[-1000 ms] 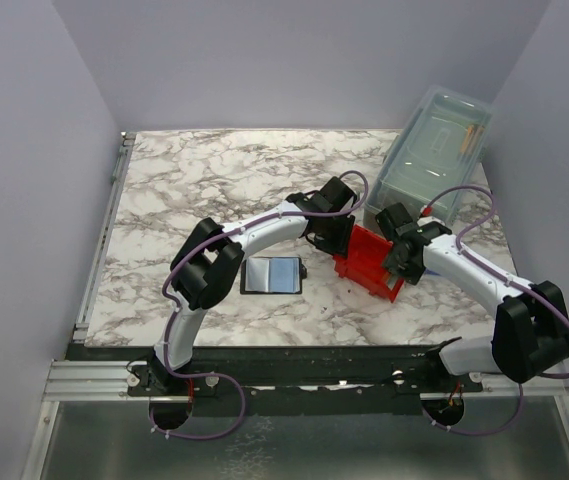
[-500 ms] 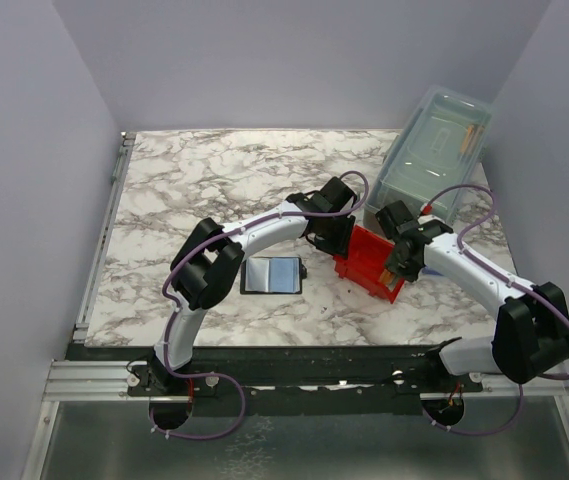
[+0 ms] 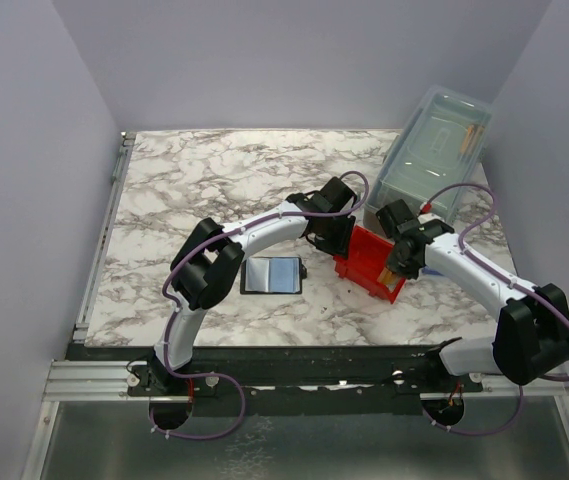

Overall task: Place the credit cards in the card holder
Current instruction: Pick up the credit card from the storage box.

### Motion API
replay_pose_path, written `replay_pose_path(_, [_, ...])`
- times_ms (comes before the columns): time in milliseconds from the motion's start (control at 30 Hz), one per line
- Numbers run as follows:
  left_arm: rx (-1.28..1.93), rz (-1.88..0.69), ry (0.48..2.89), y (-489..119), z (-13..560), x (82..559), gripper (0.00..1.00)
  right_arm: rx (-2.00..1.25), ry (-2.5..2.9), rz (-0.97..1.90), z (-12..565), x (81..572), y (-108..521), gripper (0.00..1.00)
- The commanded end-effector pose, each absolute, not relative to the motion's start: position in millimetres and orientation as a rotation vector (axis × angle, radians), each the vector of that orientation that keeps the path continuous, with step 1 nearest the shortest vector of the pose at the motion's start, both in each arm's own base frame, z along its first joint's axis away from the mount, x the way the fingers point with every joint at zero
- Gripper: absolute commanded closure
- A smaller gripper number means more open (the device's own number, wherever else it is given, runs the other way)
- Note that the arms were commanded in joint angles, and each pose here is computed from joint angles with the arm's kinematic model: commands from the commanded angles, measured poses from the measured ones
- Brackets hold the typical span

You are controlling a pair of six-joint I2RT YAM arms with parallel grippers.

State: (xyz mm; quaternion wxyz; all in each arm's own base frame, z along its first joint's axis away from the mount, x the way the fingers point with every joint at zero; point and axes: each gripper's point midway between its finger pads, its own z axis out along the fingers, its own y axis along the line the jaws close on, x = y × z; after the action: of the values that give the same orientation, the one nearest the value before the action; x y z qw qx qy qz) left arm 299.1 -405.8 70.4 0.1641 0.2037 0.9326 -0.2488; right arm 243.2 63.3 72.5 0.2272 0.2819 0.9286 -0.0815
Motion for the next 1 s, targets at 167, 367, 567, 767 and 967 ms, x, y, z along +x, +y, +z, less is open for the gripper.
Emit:
replay_pose_path(167, [0.572,-0.633,2.687,-392.1,60.0,306.4,0.66,0.729,2.608,-0.379,78.3,223.0,42.2,0.85])
replay_pose_path(367, [0.569,-0.636,2.688,-392.1,60.1,306.3,0.66,0.721,2.615,-0.377,75.9,225.4,43.9,0.99])
replay_pose_path(567, [0.569,-0.646,2.698,-393.3,58.1,304.5,0.65,0.727,2.547,-0.341,86.0,237.8,44.3,1.00])
replay_pose_path(767, [0.563,-0.669,2.695,-395.0,63.1,303.1,0.58,0.719,2.470,-0.279,94.8,248.7,45.4,1.00])
replay_pose_path(967, [0.542,-0.711,2.677,-397.0,81.9,300.1,0.40,0.684,2.456,-0.224,97.1,255.1,50.7,1.00])
